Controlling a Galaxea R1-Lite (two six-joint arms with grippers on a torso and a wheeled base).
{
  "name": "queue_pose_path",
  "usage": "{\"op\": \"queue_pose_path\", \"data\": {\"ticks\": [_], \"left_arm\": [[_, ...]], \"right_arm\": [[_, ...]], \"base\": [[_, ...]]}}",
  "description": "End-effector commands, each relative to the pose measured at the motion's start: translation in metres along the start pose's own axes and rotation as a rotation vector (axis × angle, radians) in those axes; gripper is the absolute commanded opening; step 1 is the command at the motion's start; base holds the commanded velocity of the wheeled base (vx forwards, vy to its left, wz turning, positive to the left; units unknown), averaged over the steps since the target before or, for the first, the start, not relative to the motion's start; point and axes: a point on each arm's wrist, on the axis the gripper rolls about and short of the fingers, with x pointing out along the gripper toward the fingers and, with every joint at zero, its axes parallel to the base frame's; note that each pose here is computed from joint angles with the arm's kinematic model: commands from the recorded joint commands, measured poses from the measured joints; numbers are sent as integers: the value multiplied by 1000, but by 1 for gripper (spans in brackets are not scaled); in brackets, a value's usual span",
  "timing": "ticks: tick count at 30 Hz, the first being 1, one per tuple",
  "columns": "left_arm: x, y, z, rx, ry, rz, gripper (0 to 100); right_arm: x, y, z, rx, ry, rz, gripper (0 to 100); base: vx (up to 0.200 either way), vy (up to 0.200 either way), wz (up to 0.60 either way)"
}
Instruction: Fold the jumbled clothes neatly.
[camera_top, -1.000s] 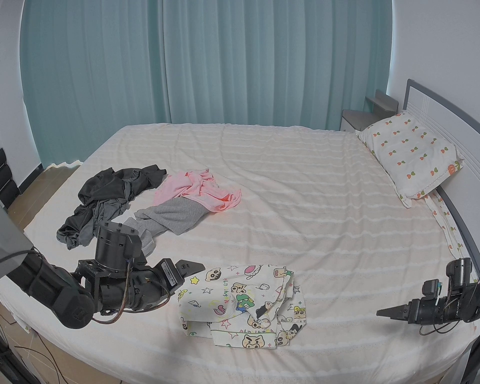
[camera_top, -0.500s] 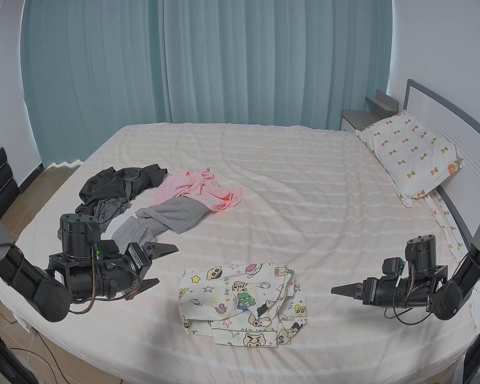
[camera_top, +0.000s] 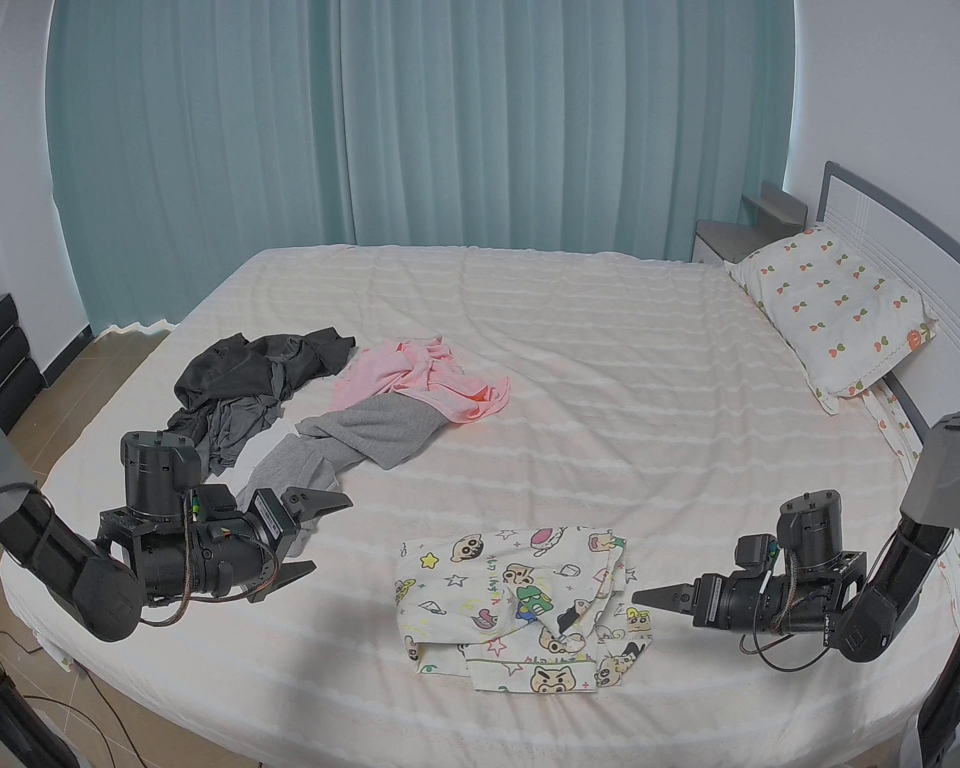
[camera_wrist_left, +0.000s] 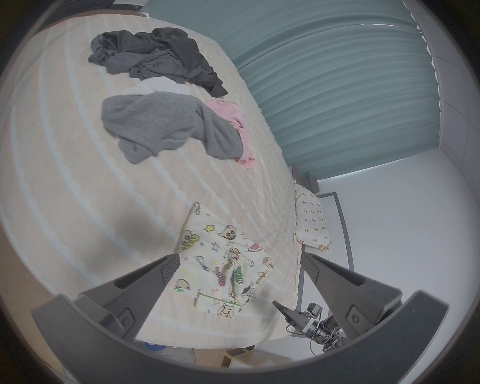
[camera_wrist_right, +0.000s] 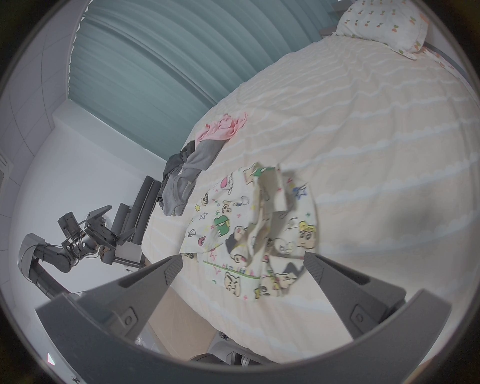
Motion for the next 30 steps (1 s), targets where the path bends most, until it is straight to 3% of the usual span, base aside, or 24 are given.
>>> {"op": "queue_pose_path", "data": {"ticks": [1, 6, 15, 30], "left_arm": [[4, 4, -1, -8, 9, 15, 100], [4, 4, -1, -9, 10, 16, 100], [4, 5, -2, -7, 13, 20, 100], [7, 8, -2, -14, 18, 35, 100]], "right_arm": [[7, -3, -5, 2, 24, -21, 100], [24, -6, -16, -8, 44, -49, 100], [50, -21, -26, -13, 1, -142, 100], [41, -25, -31, -5, -14, -195, 100]], "base": [[0, 200, 0], [0, 200, 0], [0, 0, 0], [0, 0, 0]]}}
